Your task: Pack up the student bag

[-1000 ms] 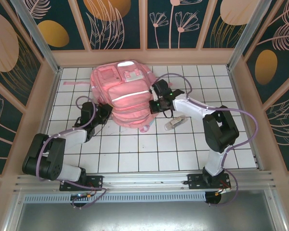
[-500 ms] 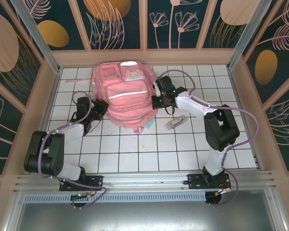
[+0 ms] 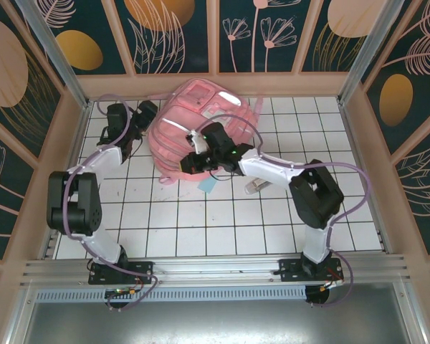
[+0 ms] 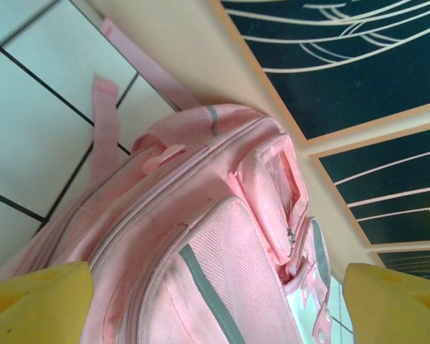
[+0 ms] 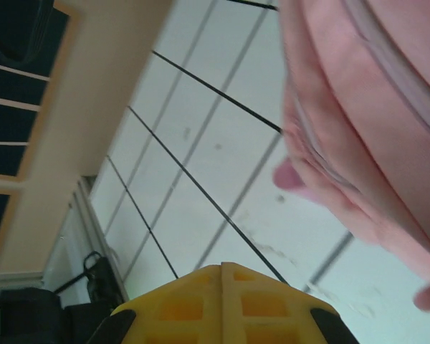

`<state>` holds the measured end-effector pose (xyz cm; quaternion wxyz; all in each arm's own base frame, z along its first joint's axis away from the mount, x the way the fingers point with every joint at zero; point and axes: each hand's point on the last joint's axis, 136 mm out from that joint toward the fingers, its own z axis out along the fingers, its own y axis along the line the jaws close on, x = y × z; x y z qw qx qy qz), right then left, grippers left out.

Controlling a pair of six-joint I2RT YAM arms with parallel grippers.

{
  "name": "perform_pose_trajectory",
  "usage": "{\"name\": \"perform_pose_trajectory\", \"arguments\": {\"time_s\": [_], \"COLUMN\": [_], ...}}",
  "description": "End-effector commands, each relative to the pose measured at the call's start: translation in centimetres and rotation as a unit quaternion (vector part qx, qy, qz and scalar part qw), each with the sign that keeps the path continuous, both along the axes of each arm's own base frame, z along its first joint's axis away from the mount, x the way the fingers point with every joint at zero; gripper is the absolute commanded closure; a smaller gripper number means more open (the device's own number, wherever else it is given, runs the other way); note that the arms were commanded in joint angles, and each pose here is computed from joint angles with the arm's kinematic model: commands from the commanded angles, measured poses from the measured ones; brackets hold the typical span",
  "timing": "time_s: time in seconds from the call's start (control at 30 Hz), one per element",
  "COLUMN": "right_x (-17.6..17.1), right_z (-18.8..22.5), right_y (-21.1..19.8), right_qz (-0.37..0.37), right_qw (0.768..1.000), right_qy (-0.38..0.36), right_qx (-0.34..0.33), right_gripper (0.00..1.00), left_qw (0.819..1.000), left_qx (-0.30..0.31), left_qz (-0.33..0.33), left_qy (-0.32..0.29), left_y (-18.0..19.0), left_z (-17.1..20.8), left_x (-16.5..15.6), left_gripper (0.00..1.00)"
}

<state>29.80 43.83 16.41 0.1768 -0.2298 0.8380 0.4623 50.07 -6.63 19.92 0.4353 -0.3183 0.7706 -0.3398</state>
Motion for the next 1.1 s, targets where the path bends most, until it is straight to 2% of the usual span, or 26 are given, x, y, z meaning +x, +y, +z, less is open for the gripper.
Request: {"name": "perform_pose_trajectory", "arguments": {"time_s": [0.0,0.07,0.13,0.27,0.37,0.53,0.63,0.7,0.8,0.93,1.07], "right_x": [1.8,1.9,1.9,1.8,1.8,2.5,4.0,4.6,4.6,4.2,4.6], "right_z": [1.5,1.7,1.8,1.6,1.0,-0.2,-1.4,-2.4,-3.8,-4.7,-4.8], "right_y": [1.6,1.9,2.0,1.8,1.3,-0.9,-3.4,-5.0,-6.3,-5.6,-4.3], "right_qz": [0.004,0.007,0.008,0.007,0.002,-0.037,-0.119,-0.168,-0.207,-0.216,-0.222], "right_qw": [0.999,0.999,0.999,0.999,0.999,0.999,0.990,0.978,0.964,0.962,0.962], "right_qy": [-0.002,0.000,0.002,0.006,0.013,0.017,0.023,0.031,0.036,0.051,0.049], "right_qx": [0.035,0.043,0.048,0.048,0.037,-0.008,-0.071,-0.116,-0.161,-0.159,-0.151], "right_gripper": [1.00,1.00,1.00,1.00,1.00,1.00,1.00,0.88,0.78,0.74,0.70], "left_qw": [0.998,0.998,0.999,0.997,0.993,0.993,0.994,0.993,0.990,0.989,0.990], "left_qx": [0.052,0.048,0.031,-0.065,-0.107,-0.107,-0.100,-0.105,-0.120,-0.125,-0.119], "left_qz": [0.028,0.033,0.041,0.042,0.029,0.004,-0.009,-0.012,-0.012,-0.020,-0.032], "left_qy": [0.006,-0.002,0.010,0.018,0.037,0.042,0.051,0.061,0.071,0.075,0.075], "left_y": [1.8,2.0,2.2,1.1,-0.4,-3.2,-4.5,-5.1,-5.7,-6.5,-7.3], "left_z": [1.5,2.2,0.6,-2.5,-4.7,-5.6,-6.5,-7.6,-9.3,-10.5,-11.3], "left_x": [-2.8,-4.8,-7.3,-11.0,-12.4,-12.8,-12.5,-12.3,-12.1,-11.2,-10.1], "left_gripper": [0.10,0.10,0.10,0.10,0.10,0.10,0.10,0.10,0.12,0.21,0.41]}}
